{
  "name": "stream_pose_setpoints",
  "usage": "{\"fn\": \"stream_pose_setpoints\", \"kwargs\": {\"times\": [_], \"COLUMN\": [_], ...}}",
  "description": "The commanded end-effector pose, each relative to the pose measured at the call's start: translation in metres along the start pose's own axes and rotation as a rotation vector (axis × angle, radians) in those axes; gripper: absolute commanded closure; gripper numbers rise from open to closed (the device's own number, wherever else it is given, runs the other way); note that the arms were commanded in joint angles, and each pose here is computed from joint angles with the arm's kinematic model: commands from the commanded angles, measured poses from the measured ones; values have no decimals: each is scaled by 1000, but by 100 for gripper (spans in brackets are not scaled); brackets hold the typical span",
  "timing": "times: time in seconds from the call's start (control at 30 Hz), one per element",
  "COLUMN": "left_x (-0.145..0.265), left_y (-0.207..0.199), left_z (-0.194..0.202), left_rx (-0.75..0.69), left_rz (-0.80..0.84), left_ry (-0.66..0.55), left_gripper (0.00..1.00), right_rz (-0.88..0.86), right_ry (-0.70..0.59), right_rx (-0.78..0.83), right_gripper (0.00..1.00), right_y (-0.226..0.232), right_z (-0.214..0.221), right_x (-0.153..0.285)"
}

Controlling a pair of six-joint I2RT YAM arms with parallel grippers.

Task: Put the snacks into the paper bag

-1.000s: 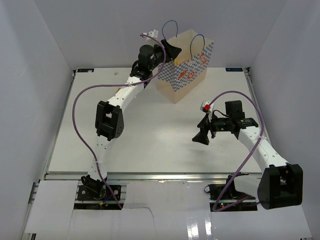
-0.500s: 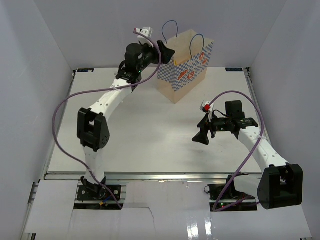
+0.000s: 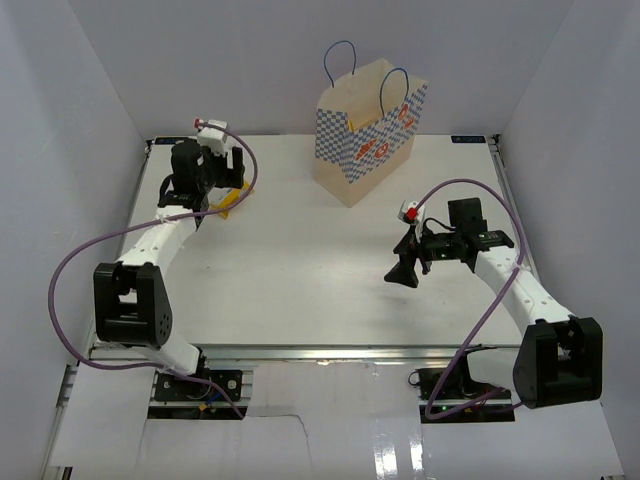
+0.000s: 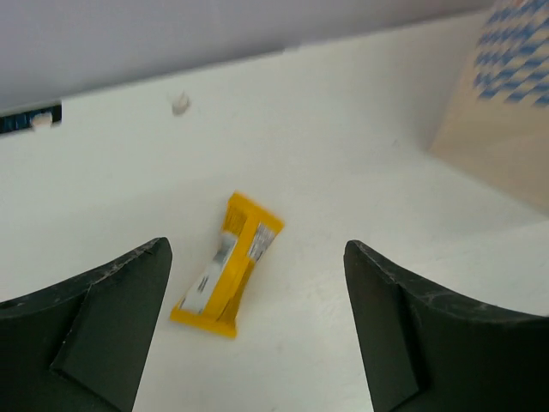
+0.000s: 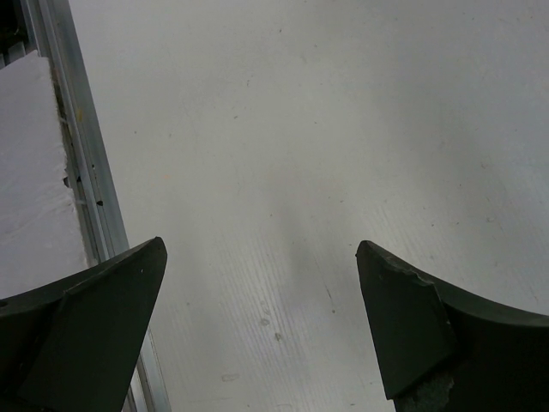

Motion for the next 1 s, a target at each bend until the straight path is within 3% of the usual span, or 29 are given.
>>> {"fn": "stream_pose_setpoints", "kwargs": {"times": [0.0, 0.27, 0.6, 0.97], "left_x": [-2, -32, -55, -61], "left_y": [16, 53, 51, 55], "left_z": [42, 82, 140, 183], "left_rx": [-81, -148, -141, -85], "left_rz": [-11, -43, 43, 22], "left_ry": [128, 285, 392, 458], "left_gripper": [9, 9, 9, 12], "right_rz": [-12, -6, -3, 1], "right_ry": [-29, -16, 7, 4], "right_rx": [58, 56, 53, 58], "right_gripper": [3, 3, 3, 3], "right_y": [-4, -5, -10, -20], "right_z": [-21, -20, -18, -31], "right_x": [4, 5, 4, 4]}}
Point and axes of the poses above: each gripper's point midway between its finger pads, its own x axis back along the fingers, its own y axis along the line the jaws close on, z = x × y, the point moved 3 cm from there along x, back along the fingers, and after that the axes turned 1 degree about -x, right-handed, at the moved point
